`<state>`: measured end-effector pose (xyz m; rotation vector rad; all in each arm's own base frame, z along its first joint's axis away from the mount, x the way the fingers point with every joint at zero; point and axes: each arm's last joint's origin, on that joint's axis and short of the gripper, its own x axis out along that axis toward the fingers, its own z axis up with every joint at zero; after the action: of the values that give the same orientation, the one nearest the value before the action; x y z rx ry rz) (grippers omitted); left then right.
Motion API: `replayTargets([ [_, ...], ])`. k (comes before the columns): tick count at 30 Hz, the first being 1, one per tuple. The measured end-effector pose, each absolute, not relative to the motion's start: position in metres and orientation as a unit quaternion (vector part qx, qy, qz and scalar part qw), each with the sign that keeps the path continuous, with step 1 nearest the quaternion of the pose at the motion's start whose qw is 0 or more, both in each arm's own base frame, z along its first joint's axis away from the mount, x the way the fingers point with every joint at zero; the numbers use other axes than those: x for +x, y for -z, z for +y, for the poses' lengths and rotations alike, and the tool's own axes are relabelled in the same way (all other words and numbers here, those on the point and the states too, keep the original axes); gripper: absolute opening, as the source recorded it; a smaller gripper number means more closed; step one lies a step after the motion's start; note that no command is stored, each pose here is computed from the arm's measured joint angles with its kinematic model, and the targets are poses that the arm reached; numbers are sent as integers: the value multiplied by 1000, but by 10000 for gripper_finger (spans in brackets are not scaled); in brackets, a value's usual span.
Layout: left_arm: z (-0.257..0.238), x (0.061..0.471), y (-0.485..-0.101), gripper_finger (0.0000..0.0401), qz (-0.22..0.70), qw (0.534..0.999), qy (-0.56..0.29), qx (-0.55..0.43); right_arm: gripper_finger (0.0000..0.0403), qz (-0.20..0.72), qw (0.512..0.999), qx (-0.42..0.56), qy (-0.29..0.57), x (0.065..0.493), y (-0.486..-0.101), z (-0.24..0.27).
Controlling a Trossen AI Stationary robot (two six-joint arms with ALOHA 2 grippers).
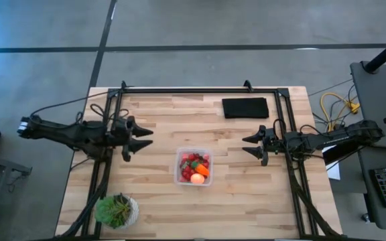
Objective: Pick and placing Produce into tupperware
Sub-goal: Return to Home Position
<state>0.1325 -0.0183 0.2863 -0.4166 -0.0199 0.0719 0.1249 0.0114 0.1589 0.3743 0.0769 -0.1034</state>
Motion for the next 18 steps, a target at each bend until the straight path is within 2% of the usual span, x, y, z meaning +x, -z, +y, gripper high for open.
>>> replayTargets([
  [9, -13, 115, -273, 203, 43, 980, -74, -180, 226, 38, 980, 186, 51, 125, -159, 11],
  [12, -11, 105, -273, 203, 15, 982, -69, -175, 226, 38, 980, 186, 51, 125, -159, 11],
  [18, -8, 92, -250, 203, -37, 980, -62, -185, 226, 38, 980, 186, 51, 125, -159, 11],
])
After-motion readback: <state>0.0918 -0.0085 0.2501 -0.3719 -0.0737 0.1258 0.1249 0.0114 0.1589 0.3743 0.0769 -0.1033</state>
